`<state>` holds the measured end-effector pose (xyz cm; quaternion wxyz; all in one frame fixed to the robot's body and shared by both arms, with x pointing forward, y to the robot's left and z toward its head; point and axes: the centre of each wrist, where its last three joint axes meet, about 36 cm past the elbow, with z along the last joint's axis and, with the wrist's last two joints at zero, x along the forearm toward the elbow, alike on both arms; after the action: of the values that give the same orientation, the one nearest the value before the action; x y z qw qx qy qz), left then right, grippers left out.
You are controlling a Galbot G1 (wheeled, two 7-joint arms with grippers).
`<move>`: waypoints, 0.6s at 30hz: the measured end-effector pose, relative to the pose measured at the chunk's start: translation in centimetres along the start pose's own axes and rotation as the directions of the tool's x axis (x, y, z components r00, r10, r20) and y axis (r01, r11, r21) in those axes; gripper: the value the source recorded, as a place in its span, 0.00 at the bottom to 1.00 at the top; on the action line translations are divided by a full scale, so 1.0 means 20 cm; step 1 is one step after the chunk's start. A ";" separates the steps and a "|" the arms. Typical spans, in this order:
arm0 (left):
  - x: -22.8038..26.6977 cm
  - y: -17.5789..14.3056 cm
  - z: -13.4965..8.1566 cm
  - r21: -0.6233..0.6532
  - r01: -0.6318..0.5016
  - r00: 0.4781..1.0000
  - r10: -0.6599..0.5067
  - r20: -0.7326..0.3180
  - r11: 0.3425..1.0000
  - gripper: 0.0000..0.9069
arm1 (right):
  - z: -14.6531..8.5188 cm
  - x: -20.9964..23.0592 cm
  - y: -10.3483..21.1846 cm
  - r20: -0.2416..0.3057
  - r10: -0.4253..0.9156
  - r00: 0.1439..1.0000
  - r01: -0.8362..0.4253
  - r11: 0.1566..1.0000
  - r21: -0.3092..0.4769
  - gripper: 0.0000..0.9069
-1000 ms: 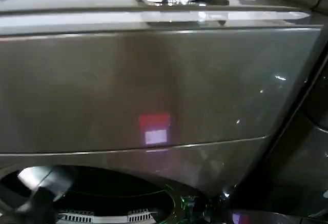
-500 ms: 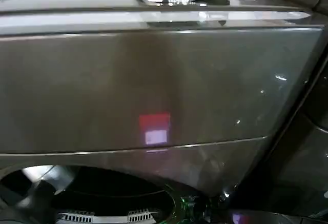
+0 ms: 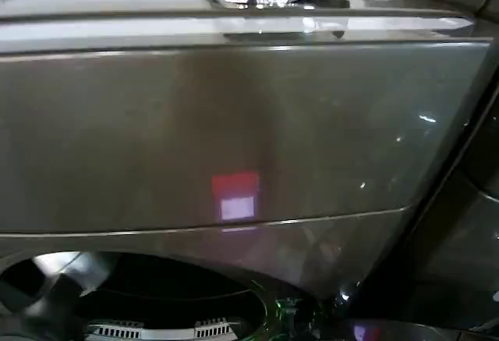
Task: Grasp the clothes from the dryer.
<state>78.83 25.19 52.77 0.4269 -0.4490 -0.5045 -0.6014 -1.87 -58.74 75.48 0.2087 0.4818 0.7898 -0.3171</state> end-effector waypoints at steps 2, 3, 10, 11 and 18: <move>-0.02 -0.01 0.00 0.001 -0.008 1.000 0.008 0.001 1.000 1.00 | 0.00 0.00 0.00 0.001 0.000 1.000 0.000 1.000 0.001 1.00; -0.03 -0.01 0.00 0.001 -0.012 1.000 0.012 0.001 1.000 1.00 | 0.00 0.00 -0.01 0.001 0.000 1.000 0.000 1.000 0.002 1.00; -0.09 -0.04 -0.01 0.005 -0.033 0.999 0.032 0.005 0.999 1.00 | -0.01 -0.01 -0.01 0.003 0.001 1.000 -0.001 1.000 0.003 1.00; -0.09 -0.05 -0.01 0.006 -0.034 0.999 0.034 0.006 0.999 1.00 | 0.00 -0.01 -0.01 0.003 0.001 1.000 -0.001 1.000 0.003 1.00; -0.13 -0.06 -0.01 0.010 -0.052 0.999 0.052 0.007 0.999 0.18 | 0.01 -0.01 -0.01 0.000 0.005 1.000 -0.005 1.000 0.000 1.00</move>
<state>78.20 25.29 49.99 0.4429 -0.4620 -0.4970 -0.5859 -2.06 -59.01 75.51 0.2095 0.4836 0.7886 -0.3167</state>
